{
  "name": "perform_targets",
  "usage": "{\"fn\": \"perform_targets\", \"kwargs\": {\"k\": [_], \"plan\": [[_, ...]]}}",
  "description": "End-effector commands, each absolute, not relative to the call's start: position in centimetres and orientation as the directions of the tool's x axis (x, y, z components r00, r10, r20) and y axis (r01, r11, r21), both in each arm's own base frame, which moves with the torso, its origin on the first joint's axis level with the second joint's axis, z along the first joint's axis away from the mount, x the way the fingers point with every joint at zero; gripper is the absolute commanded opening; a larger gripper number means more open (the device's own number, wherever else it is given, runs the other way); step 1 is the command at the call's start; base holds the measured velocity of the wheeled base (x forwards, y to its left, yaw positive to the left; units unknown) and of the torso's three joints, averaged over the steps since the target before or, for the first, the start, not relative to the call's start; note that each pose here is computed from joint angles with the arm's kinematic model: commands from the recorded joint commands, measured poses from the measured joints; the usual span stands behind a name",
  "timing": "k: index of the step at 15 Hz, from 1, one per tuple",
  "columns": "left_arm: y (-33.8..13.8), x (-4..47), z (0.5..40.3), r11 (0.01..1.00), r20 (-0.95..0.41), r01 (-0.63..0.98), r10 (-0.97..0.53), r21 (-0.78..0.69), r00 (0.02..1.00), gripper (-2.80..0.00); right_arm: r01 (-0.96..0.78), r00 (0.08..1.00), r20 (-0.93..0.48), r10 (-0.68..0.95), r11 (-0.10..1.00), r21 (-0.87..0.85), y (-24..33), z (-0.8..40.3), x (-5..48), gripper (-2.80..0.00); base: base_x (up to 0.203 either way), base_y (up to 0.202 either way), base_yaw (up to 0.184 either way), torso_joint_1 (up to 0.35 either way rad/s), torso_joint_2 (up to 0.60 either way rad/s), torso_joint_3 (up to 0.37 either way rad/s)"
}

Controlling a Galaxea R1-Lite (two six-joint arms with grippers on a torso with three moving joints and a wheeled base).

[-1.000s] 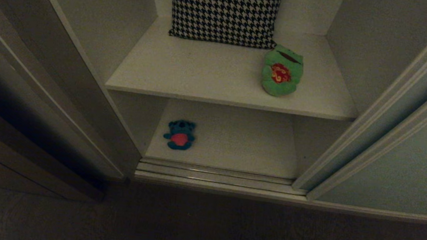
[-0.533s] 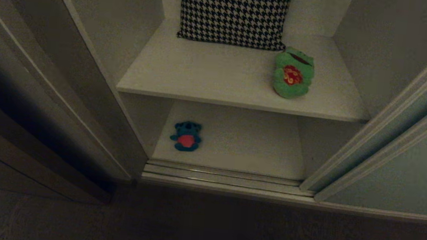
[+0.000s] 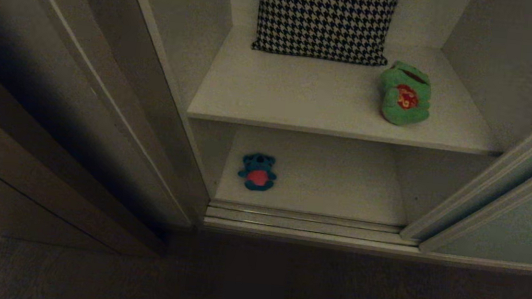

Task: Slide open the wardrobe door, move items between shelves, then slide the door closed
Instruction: Place the green doll on the lower shelf

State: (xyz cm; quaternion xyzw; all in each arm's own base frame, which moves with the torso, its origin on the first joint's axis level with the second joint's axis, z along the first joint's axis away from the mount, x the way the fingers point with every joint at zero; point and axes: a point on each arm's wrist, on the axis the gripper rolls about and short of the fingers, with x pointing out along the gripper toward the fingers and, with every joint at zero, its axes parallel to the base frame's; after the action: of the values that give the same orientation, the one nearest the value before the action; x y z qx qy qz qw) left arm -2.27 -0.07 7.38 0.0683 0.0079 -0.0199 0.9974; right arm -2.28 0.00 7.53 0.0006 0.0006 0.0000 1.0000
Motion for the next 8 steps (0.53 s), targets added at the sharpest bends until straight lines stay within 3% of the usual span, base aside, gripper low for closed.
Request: {"fn": "perform_targets", "kwargs": {"k": [1, 5, 8], "plan": [[-0.07, -2.26, 7.38, 0.99, -0.02, 0.039, -0.037, 0.137, 0.999, -2.8, 0.0, 1.0, -0.003, 0.0, 1.0, 0.002, 0.0, 7.49, -2.27, -2.8, 0.0, 0.193, -0.005, 0.0, 0.01, 0.002], [-0.07, -2.26, 7.38, 0.99, -0.02, 0.041, -0.038, 0.135, 0.999, -2.8, 0.0, 1.0, -0.003, 0.0, 1.0, 0.001, 0.0, 7.49, -2.27, -2.8, 0.025, 0.199, 0.001, 0.004, 0.01, 0.004], [-0.06, -2.26, 7.38, 0.99, -0.02, 0.039, -0.037, 0.132, 0.999, -2.8, 0.0, 1.0, -0.003, 0.0, 1.0, 0.001, 0.0, 7.49, -2.27, -2.8, 0.054, 0.063, 0.004, 0.006, 0.0, 0.002]]}}
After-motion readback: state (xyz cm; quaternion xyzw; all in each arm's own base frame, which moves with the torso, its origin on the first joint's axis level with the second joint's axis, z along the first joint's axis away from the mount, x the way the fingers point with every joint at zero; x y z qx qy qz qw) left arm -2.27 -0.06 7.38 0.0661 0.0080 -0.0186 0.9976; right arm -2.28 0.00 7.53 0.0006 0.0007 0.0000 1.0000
